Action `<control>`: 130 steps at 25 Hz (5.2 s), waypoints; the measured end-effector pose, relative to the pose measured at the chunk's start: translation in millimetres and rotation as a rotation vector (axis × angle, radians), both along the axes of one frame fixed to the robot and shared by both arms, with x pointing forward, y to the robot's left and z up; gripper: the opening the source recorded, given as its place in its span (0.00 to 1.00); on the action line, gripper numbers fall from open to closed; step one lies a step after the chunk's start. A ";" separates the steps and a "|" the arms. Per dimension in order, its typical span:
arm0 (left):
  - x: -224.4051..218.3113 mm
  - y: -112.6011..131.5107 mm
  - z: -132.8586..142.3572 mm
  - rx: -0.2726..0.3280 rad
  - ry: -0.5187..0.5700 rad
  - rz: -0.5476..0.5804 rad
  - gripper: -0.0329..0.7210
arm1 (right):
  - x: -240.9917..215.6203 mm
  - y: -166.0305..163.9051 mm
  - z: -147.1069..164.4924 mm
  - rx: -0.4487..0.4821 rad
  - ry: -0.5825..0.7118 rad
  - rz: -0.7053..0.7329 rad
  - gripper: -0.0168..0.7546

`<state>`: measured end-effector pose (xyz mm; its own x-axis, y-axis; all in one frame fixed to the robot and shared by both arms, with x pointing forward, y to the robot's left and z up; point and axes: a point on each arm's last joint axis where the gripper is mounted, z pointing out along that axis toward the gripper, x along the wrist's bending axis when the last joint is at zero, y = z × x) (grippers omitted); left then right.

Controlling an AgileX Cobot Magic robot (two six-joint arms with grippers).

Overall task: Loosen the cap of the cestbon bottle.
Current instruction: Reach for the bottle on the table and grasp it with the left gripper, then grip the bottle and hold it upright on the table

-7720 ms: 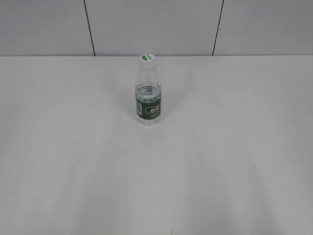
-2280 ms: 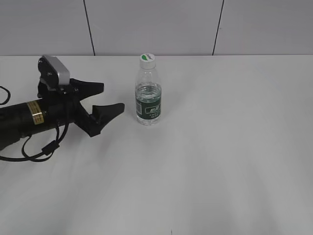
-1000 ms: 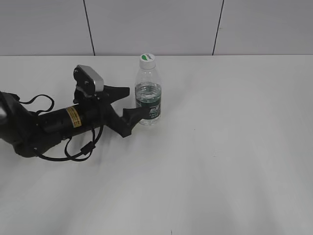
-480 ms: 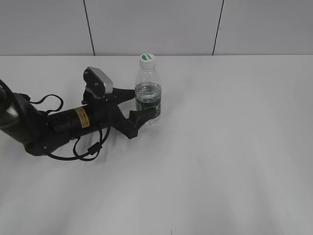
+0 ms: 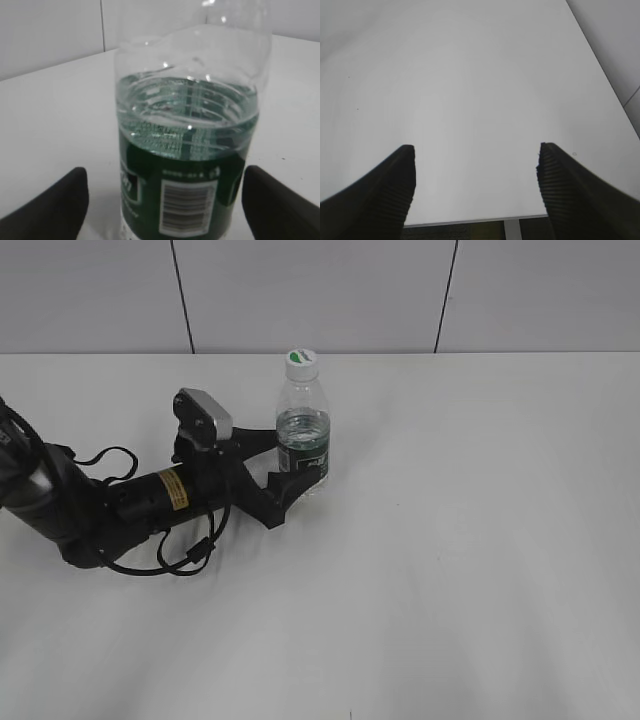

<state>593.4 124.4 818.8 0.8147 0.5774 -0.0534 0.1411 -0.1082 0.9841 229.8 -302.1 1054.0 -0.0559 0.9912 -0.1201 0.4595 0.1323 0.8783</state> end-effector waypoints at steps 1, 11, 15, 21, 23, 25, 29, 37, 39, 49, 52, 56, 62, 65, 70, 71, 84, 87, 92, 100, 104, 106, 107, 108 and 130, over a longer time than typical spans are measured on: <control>1.4 -1.0 -0.5 -0.004 -0.005 -0.002 0.80 | 0.0 0.0 0.0 0.000 0.000 0.000 0.77; 6.2 -18.3 -4.1 -0.010 -0.029 -0.039 0.80 | 0.0 0.0 0.0 0.000 0.000 0.000 0.77; 9.3 -18.6 -3.4 -0.015 -0.032 -0.023 0.80 | 0.0 0.0 0.0 0.000 0.000 0.000 0.77; 18.4 -21.0 -0.3 -0.013 -0.041 -0.010 0.80 | 0.0 0.0 0.0 0.000 0.000 0.000 0.77; 18.8 -21.1 0.3 -0.019 -0.042 -0.007 0.80 | 0.0 0.0 0.0 0.000 0.000 0.000 0.77; 18.8 -21.1 0.3 -0.021 -0.040 -0.007 0.80 | 0.0 0.0 0.0 0.000 0.000 0.000 0.77; 18.9 -20.8 -0.6 -0.016 -0.029 -0.004 0.80 | 0.0 0.0 0.0 0.000 0.000 0.000 0.77; 18.8 -21.2 0.9 -0.032 -0.035 -0.006 0.80 | 0.0 0.0 0.0 0.000 0.000 0.000 0.77; 18.9 -21.1 0.9 -0.032 -0.034 -0.004 0.80 | 0.0 0.0 0.0 0.000 0.000 0.000 0.77; 20.6 -23.7 2.5 -0.041 -0.030 -0.004 0.80 | 0.0 0.0 0.0 0.000 0.000 0.000 0.77; 19.6 -25.3 1.1 -0.035 -0.019 -0.005 0.80 | 0.0 0.0 0.0 0.000 0.000 0.000 0.77; 19.8 -25.1 1.2 -0.037 -0.016 -0.003 0.80 | 0.0 0.0 0.0 0.000 0.000 0.000 0.77; 19.8 -25.0 0.6 -0.033 -0.011 -0.002 0.77 | 0.0 0.0 0.0 0.000 0.000 0.000 0.77; 19.7 -25.1 0.6 -0.033 -0.011 -0.004 0.71 | 0.0 0.0 0.0 0.000 0.000 0.000 0.77; 19.1 -26.1 0.8 -0.034 -0.012 -0.008 0.59 | 0.0 0.0 0.0 0.000 0.000 0.000 0.77; 19.1 -26.1 0.8 -0.034 -0.012 -0.008 0.59 | 0.0 0.0 0.0 0.000 0.000 0.000 0.77; 19.1 -26.1 0.8 -0.034 -0.013 -0.008 0.59 | 0.0 0.0 0.0 0.000 0.000 0.000 0.77; 19.7 -24.5 1.1 -0.040 -0.017 -0.008 0.59 | 0.0 0.0 0.0 0.000 0.000 0.000 0.77; 18.5 -16.0 0.5 -0.025 -0.042 -0.086 0.59 | 0.0 0.0 0.0 0.000 0.000 0.000 0.77; 7.5 -7.6 11.2 0.038 -0.033 -0.331 0.59 | 0.0 0.0 0.0 0.000 0.000 0.000 0.77; 3.3 -9.9 27.7 0.064 -0.082 -0.414 0.59 | 0.0 0.0 0.0 0.000 0.000 0.000 0.77; 0.9 -10.4 29.7 0.077 -0.091 -0.447 0.59 | 0.0 0.0 0.0 0.000 0.000 0.000 0.77; -0.2 -10.5 29.5 0.083 -0.093 -0.461 0.59 | 0.0 0.0 0.0 0.000 0.000 0.000 0.77; -1.3 -10.5 29.0 0.088 -0.092 -0.472 0.59 | 0.0 0.0 0.0 0.000 0.000 0.000 0.77; -26.4 -23.5 5.8 0.027 0.014 -0.361 0.59 | 0.0 0.0 0.0 0.000 0.000 0.000 0.77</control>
<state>567.0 100.9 824.6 0.9657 0.2540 -0.0548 0.1027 -0.1797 0.9783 229.8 -302.1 1054.0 -0.0560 0.9912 -0.1199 0.4595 0.1322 0.8783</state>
